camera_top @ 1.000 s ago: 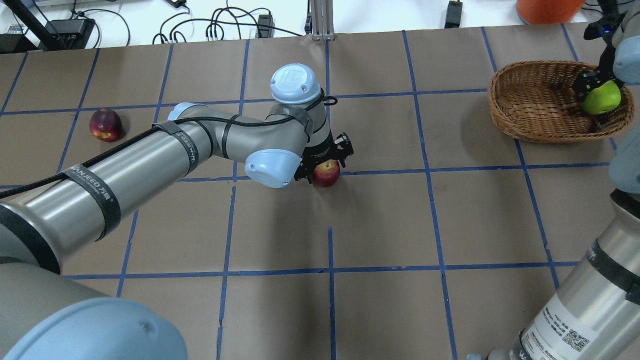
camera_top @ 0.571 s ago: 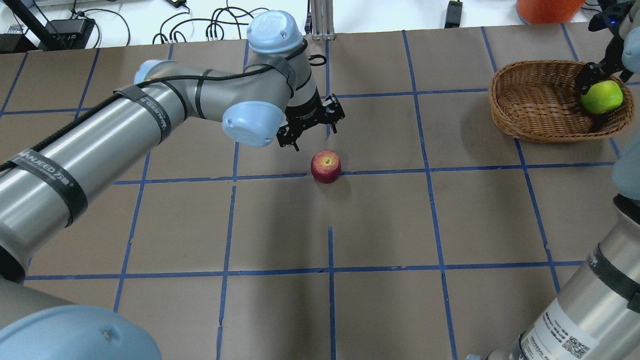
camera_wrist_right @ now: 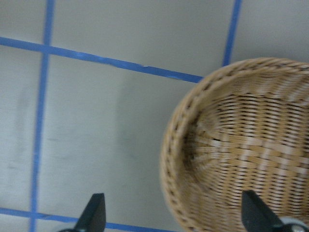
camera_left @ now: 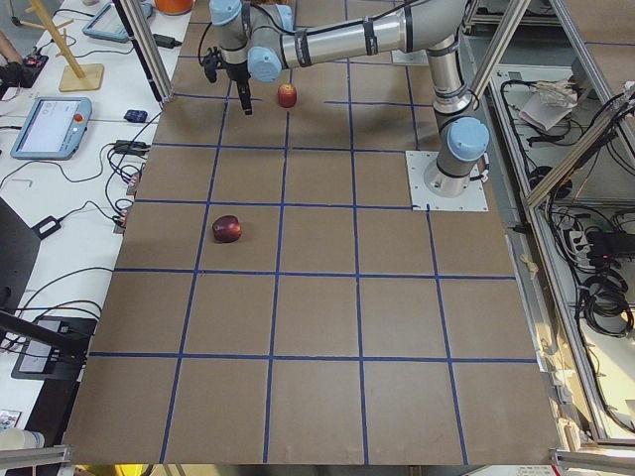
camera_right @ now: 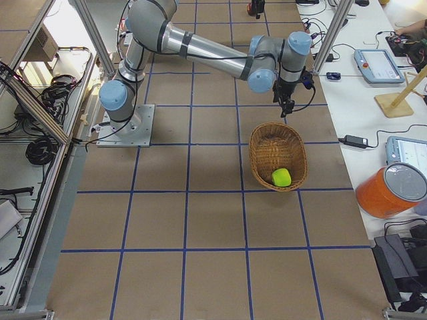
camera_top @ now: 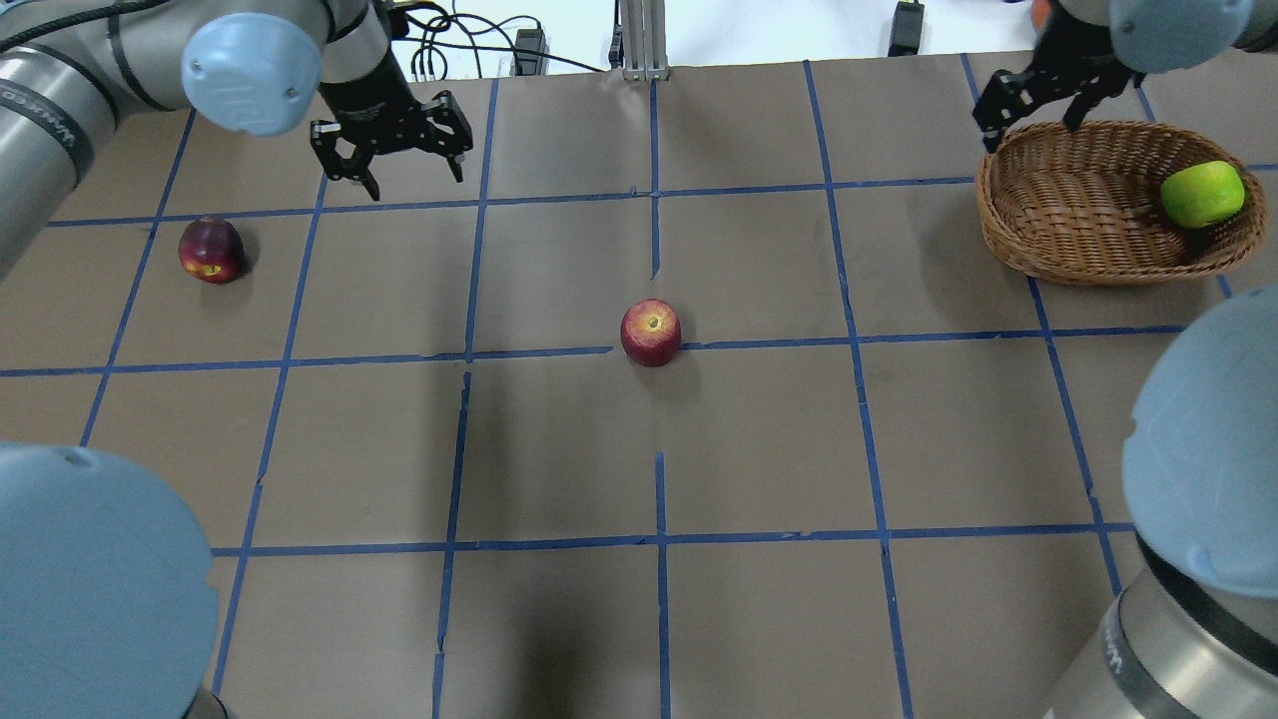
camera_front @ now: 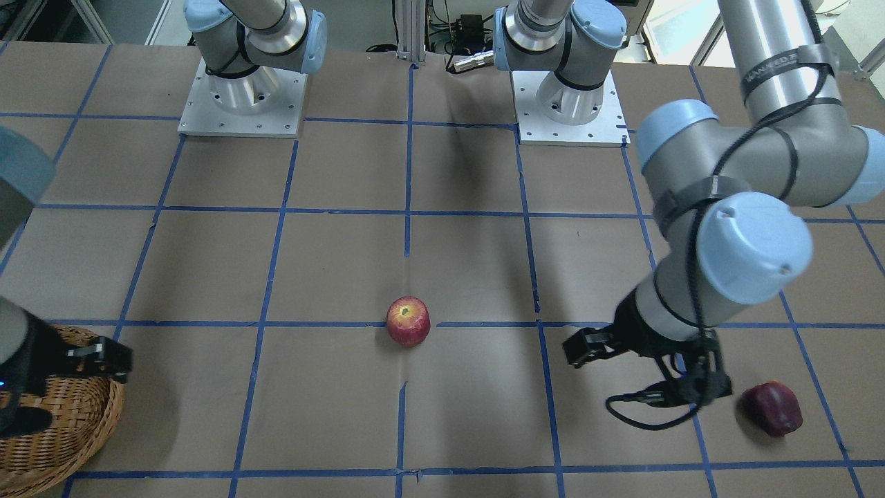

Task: Put all apples into basket
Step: 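Grasp the centered red apple with the right while the left grasps another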

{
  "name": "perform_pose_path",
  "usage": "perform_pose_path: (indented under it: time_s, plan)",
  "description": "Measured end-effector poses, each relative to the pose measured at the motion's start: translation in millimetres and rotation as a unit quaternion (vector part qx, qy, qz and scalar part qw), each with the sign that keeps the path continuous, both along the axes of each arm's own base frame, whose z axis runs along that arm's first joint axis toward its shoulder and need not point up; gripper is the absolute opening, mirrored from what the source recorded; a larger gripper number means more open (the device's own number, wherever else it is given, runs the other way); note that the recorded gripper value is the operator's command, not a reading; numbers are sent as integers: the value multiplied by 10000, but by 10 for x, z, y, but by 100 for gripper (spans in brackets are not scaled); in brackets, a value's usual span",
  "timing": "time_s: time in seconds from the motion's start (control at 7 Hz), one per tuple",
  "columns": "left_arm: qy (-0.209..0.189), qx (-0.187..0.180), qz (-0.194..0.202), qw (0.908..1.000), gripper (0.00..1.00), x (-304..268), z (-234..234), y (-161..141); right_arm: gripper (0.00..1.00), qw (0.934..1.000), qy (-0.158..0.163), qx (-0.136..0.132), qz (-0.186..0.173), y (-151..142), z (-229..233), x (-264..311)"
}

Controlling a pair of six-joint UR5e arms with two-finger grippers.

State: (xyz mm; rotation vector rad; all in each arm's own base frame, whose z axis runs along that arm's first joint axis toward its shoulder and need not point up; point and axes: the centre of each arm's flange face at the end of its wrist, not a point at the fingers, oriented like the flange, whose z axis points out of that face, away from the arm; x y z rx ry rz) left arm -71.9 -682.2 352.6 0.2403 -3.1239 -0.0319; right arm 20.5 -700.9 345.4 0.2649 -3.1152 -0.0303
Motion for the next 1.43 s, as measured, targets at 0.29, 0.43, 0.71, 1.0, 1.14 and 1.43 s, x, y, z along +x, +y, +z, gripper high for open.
perform_pose_path:
  time_s: [0.29, 0.43, 0.71, 1.0, 1.14, 1.43]
  plan:
    - [-302, 151, -487, 9982, 100, 1258, -205, -117, 100, 9949, -579, 439, -695, 239, -150, 1206]
    - [-381, 131, -559, 9976, 100, 1742, -358, -147, 100, 9926, -629, 579, -867, 381, -247, 1695]
    - [-466, 38, -369, 9982, 100, 2414, -712, -187, 100, 9887, -613, 834, -1082, 676, -475, 2386]
    - [-475, 35, -290, 9984, 99, 2646, -1069, -223, 100, 9849, -582, 988, -1298, 903, -777, 2855]
    - [-475, 34, -327, 9983, 96, 2681, -1233, -254, 100, 9834, -625, 1045, -1343, 959, -925, 3036]
    - [-482, 11, -481, 9977, 90, 2729, -1491, -334, 100, 9817, -604, 1158, -1387, 997, -1271, 3255]
